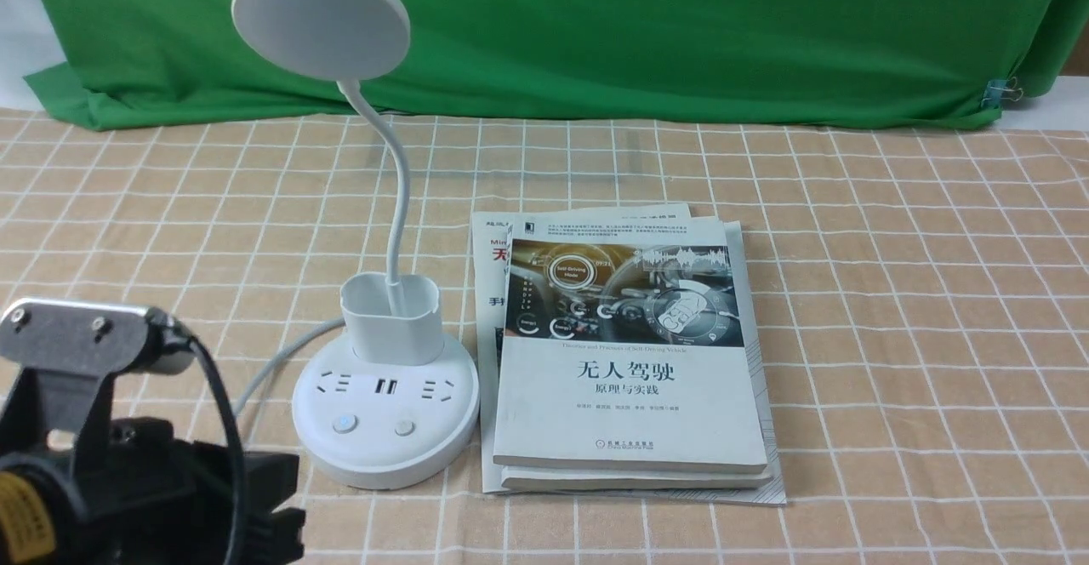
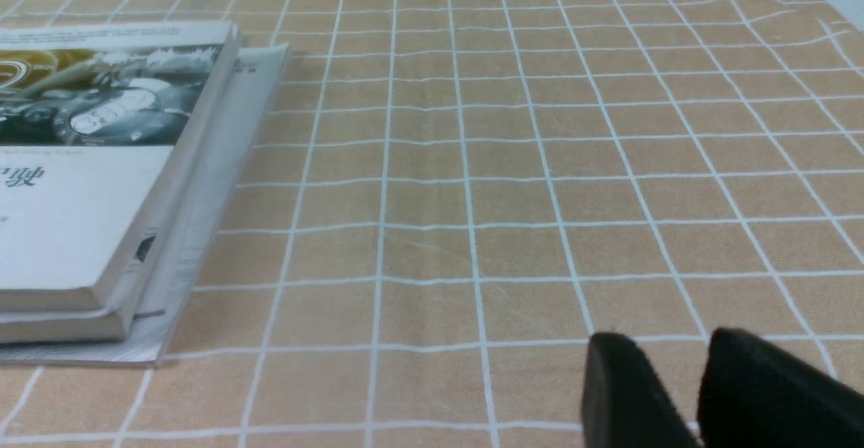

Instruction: Turn off the desk lamp on the light coffee tablecloth by hand.

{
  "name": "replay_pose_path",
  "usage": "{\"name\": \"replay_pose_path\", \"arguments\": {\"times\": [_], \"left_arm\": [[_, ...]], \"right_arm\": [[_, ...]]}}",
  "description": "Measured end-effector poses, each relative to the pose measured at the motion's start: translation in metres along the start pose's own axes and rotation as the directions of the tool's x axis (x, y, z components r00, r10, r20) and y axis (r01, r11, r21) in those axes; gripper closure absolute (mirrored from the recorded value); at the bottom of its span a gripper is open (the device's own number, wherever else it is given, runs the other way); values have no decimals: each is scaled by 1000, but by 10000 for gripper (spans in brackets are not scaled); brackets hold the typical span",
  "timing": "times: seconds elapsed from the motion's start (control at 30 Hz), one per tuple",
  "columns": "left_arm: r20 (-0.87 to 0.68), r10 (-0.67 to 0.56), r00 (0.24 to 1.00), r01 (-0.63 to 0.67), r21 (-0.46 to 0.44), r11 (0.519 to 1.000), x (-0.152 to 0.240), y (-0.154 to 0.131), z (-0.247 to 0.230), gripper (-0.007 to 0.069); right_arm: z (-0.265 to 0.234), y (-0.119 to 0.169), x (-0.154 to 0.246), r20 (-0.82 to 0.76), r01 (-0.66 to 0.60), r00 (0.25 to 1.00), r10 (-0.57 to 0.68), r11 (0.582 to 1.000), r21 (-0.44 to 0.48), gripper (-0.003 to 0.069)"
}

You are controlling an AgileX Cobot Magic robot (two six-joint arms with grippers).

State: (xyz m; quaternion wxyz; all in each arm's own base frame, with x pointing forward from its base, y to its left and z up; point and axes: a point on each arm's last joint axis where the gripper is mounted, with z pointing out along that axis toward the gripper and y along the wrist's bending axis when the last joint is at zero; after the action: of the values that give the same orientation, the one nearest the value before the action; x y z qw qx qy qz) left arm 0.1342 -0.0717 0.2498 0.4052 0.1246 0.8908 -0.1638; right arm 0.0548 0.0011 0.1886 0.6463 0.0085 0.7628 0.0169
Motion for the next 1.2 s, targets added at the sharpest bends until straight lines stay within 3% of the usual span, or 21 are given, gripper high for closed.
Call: {"name": "replay_pose_path", "arguments": {"times": [0.6,0.73,0.9,1.2], "left_arm": [[81,181,980,-176,-73,982,15,11,-9,629],[279,151,948,-105,-170,980,32,27,-30,629],[419,126,899,13,-313,950,67,43,-45,629],[449,71,891,109,-362,926,108,47,-41,629]], "right_arm": [[0,0,0,0,0,1000,0,1000,0,417],[0,0,0,0,0,1000,0,1000,0,417],[0,0,0,0,0,1000,0,1000,0,417],[0,0,0,0,0,1000,0,1000,0,417]]}}
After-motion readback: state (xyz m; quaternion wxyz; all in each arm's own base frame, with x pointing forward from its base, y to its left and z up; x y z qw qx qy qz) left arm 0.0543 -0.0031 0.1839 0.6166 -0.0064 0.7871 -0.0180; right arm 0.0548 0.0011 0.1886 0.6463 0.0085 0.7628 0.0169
